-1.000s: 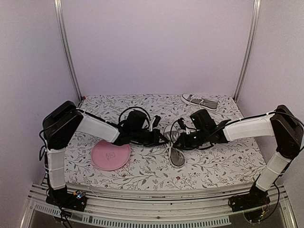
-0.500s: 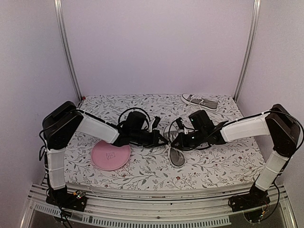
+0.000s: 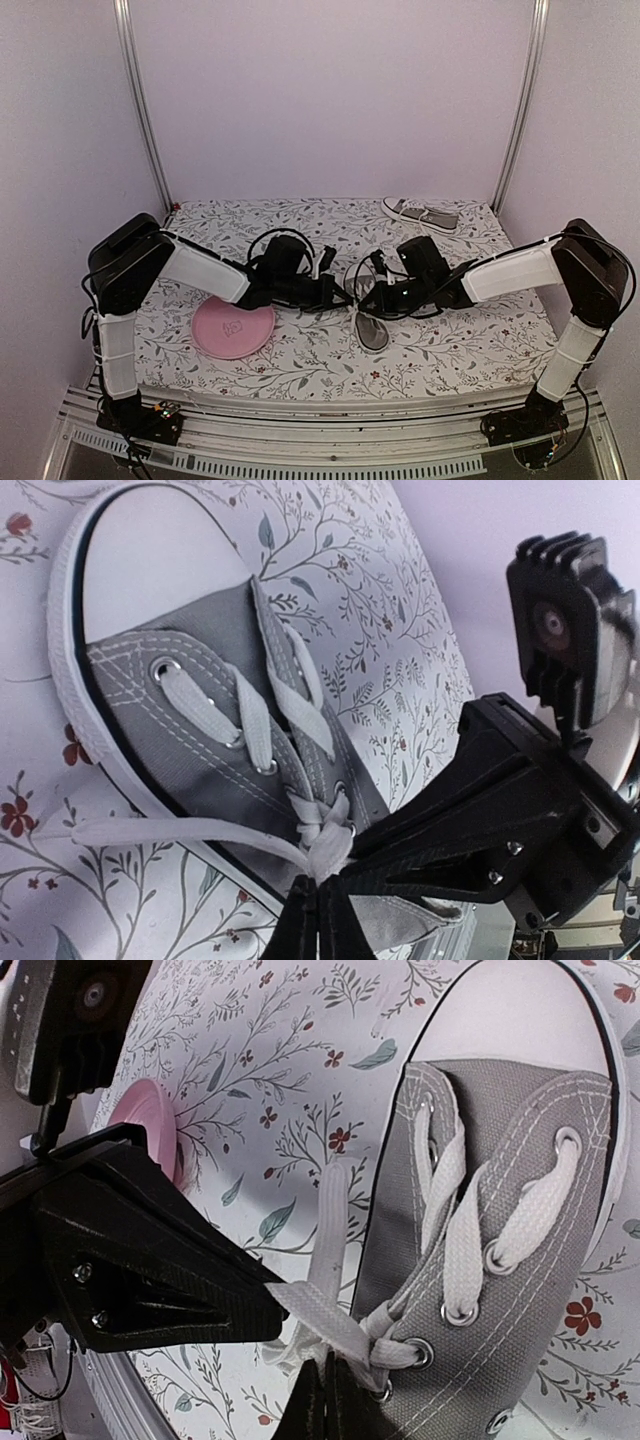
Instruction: Tie the shoes
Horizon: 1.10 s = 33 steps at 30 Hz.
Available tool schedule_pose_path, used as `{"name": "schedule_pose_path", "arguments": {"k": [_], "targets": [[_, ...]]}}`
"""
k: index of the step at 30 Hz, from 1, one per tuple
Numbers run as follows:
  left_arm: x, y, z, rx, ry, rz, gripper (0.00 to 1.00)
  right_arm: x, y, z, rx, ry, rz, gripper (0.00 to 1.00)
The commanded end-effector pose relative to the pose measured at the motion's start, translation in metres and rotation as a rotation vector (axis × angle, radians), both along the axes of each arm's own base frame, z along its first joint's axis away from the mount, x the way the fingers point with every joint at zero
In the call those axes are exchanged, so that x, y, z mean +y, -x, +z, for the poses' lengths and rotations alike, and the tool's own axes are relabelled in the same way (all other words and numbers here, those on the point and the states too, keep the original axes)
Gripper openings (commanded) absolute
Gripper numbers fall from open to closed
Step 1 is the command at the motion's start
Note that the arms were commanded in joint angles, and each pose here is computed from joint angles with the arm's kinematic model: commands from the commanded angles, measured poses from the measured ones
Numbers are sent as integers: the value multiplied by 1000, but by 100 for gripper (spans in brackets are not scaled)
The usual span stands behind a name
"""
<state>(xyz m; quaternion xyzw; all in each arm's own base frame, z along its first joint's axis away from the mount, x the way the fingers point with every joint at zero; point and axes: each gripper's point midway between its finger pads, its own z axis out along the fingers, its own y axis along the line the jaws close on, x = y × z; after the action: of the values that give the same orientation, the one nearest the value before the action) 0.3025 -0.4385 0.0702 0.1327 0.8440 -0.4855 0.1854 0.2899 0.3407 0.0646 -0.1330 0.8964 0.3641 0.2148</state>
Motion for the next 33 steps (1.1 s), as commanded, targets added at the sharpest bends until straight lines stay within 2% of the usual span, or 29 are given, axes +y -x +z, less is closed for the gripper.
{"name": "schedule_pose_path", "arguments": {"k": [1,17,22,27,30,33], "targets": [[1,-1,14,-18,25,24,0,-1,-5,14,-43,-29,-23,2],[-5,6,20,-32,49,-10,0,5,-9,-1,-33,-34,-23,2],[-13,15,29,-73,66,-56,0,-1,-6,-15,-17,-10,-40,2],[-18,31,15,-32,61,-116,0,-5,-5,-18,-13,-9,-53,2],[-13,33,11,-22,43,-114,6,-7,-4,-18,-14,-8,-60,2],[1,21,11,-62,-6,-68,18,-9,-3,-18,-15,-5,-61,2]]}}
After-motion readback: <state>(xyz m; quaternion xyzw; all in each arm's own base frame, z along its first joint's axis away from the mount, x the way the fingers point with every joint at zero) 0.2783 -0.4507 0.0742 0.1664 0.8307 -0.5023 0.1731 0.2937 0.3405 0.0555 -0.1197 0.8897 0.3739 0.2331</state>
